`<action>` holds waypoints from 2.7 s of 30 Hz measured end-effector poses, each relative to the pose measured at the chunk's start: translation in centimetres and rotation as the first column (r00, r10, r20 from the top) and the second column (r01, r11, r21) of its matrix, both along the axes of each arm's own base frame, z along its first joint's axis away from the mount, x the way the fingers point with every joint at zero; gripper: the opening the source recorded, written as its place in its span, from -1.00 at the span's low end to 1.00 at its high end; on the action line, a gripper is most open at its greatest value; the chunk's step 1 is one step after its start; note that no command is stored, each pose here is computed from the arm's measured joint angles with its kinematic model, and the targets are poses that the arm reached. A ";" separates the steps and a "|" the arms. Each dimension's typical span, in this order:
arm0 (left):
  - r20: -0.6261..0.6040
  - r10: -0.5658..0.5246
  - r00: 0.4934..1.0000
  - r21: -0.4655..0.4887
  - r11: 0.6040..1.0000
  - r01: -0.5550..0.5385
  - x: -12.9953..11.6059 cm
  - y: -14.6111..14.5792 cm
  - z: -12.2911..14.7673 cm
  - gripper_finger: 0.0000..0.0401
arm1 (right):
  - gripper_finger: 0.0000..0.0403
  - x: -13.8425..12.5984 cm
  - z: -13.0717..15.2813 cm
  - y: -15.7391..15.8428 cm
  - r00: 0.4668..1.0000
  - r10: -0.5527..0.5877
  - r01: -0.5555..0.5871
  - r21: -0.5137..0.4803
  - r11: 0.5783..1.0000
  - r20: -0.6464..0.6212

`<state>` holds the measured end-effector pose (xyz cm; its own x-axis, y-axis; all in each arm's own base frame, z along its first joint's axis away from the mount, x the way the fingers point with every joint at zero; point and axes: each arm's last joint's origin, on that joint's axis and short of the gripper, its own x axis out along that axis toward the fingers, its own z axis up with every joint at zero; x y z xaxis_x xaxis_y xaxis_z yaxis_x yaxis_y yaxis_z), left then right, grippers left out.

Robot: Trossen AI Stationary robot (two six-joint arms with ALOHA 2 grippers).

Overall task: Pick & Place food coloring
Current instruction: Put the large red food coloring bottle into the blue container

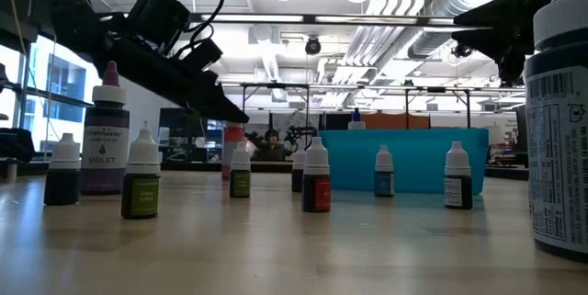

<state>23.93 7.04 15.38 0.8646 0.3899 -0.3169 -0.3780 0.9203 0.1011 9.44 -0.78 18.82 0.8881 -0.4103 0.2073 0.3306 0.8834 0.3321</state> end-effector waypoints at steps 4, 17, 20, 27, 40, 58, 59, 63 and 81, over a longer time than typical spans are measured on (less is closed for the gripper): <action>0.013 0.003 1.000 0.002 1.000 -0.003 0.1 0.0 0.1 -0.58 | -0.32 0.0 0.0 0.0 1.000 0.000 0.000 0.000 1.000 0.000; 0.116 -0.091 0.989 -0.049 0.994 0.097 2.3 0.3 4.3 -0.87 | -0.32 -0.1 0.0 -0.1 0.999 -0.051 0.051 0.012 0.999 -0.001; 0.112 -0.105 0.988 -0.056 0.992 0.112 2.8 0.4 5.1 -0.87 | -0.32 -0.1 0.0 -0.1 0.999 -0.051 0.051 0.012 0.999 -0.001; 0.258 -0.320 0.912 -0.133 0.923 0.361 4.2 -0.3 7.9 -0.87 | -0.32 -0.1 0.0 -0.2 0.997 -0.073 0.073 0.018 0.997 -0.002; 0.290 -0.323 0.901 0.008 0.942 0.336 11.3 -3.7 6.8 -0.85 | -0.32 -0.2 0.0 -0.3 0.994 -0.110 0.110 0.044 0.993 0.005; 0.143 -0.136 0.980 -0.017 0.990 0.140 15.6 -2.1 1.6 -0.81 | -0.32 -0.1 -0.1 -0.3 0.995 -0.104 0.104 0.051 0.993 0.004; 0.140 -0.135 0.981 -0.008 0.991 0.137 15.6 -2.1 1.6 -0.81 | -0.32 -0.1 -0.1 -0.3 0.995 -0.104 0.104 0.051 0.993 0.004; 0.121 -0.138 0.983 0.029 0.990 0.135 15.5 -1.7 1.6 -0.81 | -0.32 -0.1 -0.1 -0.3 0.995 -0.104 0.103 0.051 0.993 0.003; 0.079 -0.013 0.997 0.123 0.992 0.003 15.3 -1.2 1.7 -0.35 | -0.32 -0.1 -0.4 -0.3 0.996 -0.092 0.092 0.089 0.992 -0.007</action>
